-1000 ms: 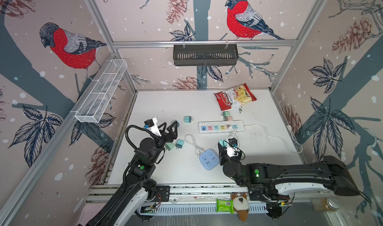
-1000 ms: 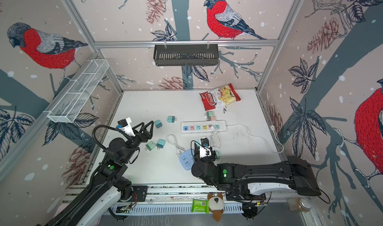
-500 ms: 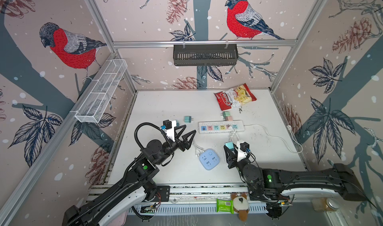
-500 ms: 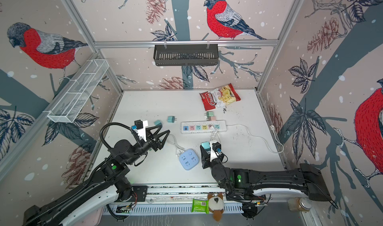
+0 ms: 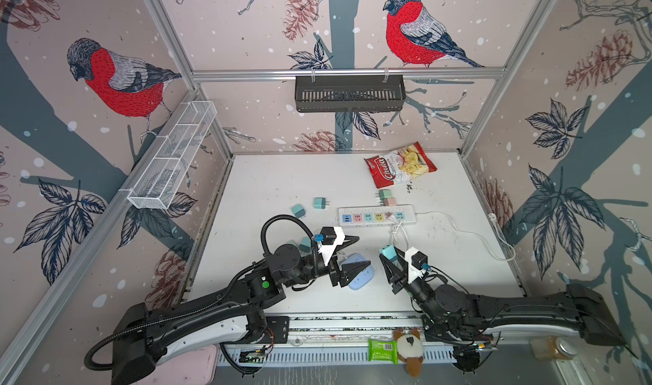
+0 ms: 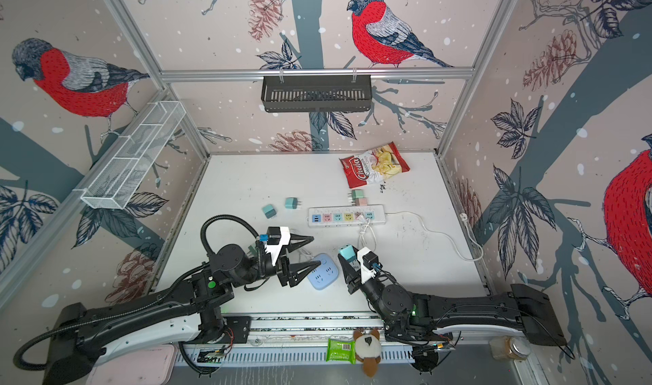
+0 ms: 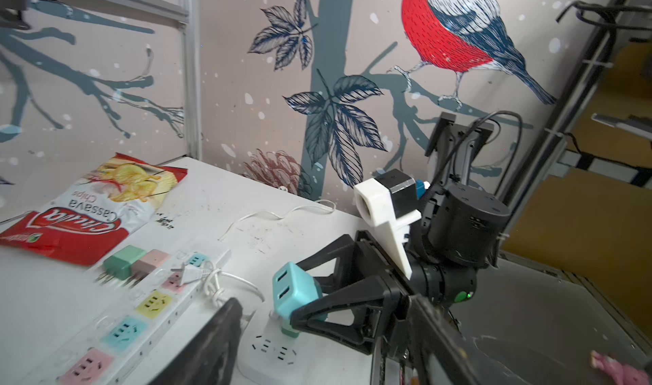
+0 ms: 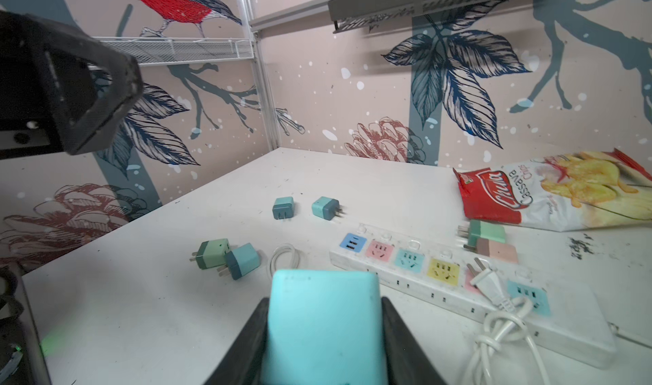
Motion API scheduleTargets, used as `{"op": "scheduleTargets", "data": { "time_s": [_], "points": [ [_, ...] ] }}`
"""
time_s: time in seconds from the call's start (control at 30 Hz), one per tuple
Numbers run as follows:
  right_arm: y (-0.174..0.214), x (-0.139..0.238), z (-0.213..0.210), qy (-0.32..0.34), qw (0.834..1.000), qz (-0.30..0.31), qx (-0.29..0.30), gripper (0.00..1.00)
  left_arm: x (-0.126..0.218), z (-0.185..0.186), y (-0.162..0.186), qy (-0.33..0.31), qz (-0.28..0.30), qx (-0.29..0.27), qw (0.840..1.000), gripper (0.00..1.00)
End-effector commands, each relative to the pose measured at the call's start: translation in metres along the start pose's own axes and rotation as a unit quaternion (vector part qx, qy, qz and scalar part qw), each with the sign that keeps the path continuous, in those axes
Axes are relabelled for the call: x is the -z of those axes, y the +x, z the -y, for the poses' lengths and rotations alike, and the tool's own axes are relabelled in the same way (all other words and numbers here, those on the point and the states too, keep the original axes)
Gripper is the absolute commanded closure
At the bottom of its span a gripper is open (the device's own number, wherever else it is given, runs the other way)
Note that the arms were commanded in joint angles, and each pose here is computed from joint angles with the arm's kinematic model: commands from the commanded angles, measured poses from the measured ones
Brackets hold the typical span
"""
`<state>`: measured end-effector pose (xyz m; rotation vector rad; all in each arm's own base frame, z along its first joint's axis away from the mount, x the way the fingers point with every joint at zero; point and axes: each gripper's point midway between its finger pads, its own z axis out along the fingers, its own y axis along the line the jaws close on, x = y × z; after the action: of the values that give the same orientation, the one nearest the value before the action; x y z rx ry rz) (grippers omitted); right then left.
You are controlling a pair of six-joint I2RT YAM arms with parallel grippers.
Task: Insert the plug
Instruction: 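Move the left gripper to the teal charger while the right gripper holds it up, then close the left gripper on the teal charger and open the right gripper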
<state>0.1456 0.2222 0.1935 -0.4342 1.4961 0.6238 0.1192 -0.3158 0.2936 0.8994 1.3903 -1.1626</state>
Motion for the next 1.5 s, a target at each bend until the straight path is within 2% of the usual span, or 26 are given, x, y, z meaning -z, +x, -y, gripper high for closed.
{"op": "scheduleTargets", "data": {
  "time_s": [0.0,0.17,0.67,0.93,1.3,1.47],
  "points": [
    [-0.025,0.004,-0.006,-0.026,0.998,0.052,-0.003,0.99,-0.011,0.010,-0.005,0.029,0.001,-0.026,0.999,0.26],
    [-0.021,0.000,-0.011,-0.026,0.999,0.038,0.023,0.99,-0.031,0.002,0.010,0.018,-0.052,-0.005,0.998,0.26],
    [-0.024,0.004,-0.009,-0.024,0.998,0.051,0.026,0.99,-0.065,-0.012,0.042,-0.005,-0.136,0.056,0.989,0.27],
    [-0.027,0.009,-0.004,-0.020,0.998,0.060,0.014,0.99,-0.078,-0.026,0.060,-0.042,-0.184,0.078,0.979,0.36],
    [-0.025,0.009,0.001,-0.005,0.998,0.054,0.030,0.99,-0.090,-0.009,0.071,0.004,-0.245,0.117,0.962,0.48],
    [-0.030,0.010,0.003,0.000,0.998,0.059,0.032,0.99,-0.093,-0.006,0.081,0.016,-0.265,0.127,0.956,0.48]
  ]
}}
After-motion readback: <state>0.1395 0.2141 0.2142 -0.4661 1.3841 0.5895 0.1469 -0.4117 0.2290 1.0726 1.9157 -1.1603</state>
